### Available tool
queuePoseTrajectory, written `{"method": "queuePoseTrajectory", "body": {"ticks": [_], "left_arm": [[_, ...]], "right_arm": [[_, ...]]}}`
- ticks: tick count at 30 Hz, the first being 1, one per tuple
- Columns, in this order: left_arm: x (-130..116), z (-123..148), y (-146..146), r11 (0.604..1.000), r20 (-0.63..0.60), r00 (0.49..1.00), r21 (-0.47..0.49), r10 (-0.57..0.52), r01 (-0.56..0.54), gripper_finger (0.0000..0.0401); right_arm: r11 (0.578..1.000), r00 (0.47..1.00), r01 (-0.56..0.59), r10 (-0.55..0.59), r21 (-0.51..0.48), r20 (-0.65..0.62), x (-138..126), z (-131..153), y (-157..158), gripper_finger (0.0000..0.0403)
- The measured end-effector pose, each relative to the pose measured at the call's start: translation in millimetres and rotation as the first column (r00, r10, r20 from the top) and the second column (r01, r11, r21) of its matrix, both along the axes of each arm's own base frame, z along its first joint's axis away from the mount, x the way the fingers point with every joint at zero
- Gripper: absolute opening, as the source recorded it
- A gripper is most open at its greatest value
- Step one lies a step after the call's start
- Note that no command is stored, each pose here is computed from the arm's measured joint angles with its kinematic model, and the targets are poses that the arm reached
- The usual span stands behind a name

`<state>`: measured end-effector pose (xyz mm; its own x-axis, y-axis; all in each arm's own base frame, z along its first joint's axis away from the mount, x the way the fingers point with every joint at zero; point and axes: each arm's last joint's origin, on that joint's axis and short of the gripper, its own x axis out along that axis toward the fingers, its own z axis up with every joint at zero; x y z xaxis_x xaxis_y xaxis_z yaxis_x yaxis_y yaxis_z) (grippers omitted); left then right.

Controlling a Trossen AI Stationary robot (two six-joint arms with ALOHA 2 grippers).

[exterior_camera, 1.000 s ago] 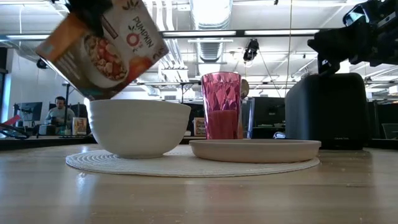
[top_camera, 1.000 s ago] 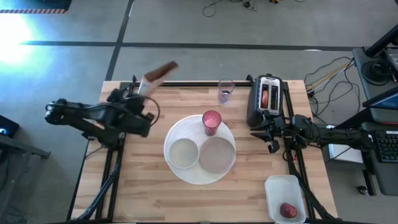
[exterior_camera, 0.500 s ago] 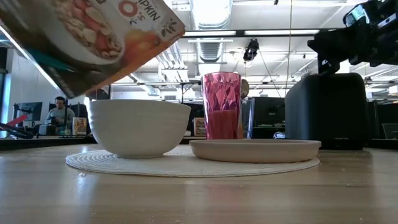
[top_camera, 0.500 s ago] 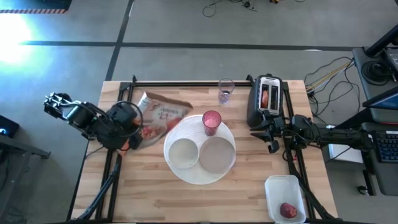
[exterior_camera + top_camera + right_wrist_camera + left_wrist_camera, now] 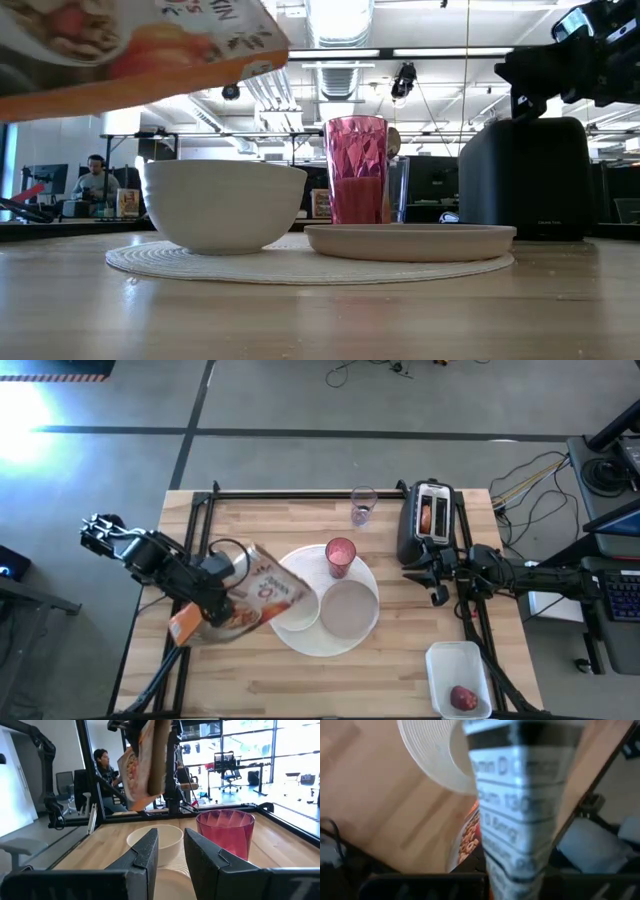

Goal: Arrange a breakfast setting
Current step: Pour the cereal from the orange cereal box into the white bowl

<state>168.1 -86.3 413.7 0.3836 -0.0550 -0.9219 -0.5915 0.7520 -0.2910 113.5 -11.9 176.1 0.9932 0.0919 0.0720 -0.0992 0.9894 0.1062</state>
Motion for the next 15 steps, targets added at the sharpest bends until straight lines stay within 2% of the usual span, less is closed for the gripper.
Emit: {"method": "queuePoseTrajectory", "body": {"ticks": [5, 8, 15], "left_arm": [[12.5, -5.1, -8.6, 0.996, -0.078, 0.996, -0.081, -0.036, 0.029, 0.0000], [17.1, -8.1, -10.8, 0.992, -0.112, 0.993, -0.118, -0.047, 0.033, 0.0000], [27.3, -11.4, -3.4, 0.973, -0.186, 0.982, -0.230, -0.026, -0.018, 0.0000]], "right_arm": [[1.000, 1.000, 0.000, -0.001, -0.028, -0.004, 0.1, -0.7, 0.1, 0.0084], [1.000, 1.000, 0.000, 0.000, -0.005, -0.001, 0.0, -0.1, 0.0, 0.0084], [1.000, 1.000, 0.000, 0.000, -0.021, -0.004, 0.1, -0.5, 0.1, 0.0084]]}}
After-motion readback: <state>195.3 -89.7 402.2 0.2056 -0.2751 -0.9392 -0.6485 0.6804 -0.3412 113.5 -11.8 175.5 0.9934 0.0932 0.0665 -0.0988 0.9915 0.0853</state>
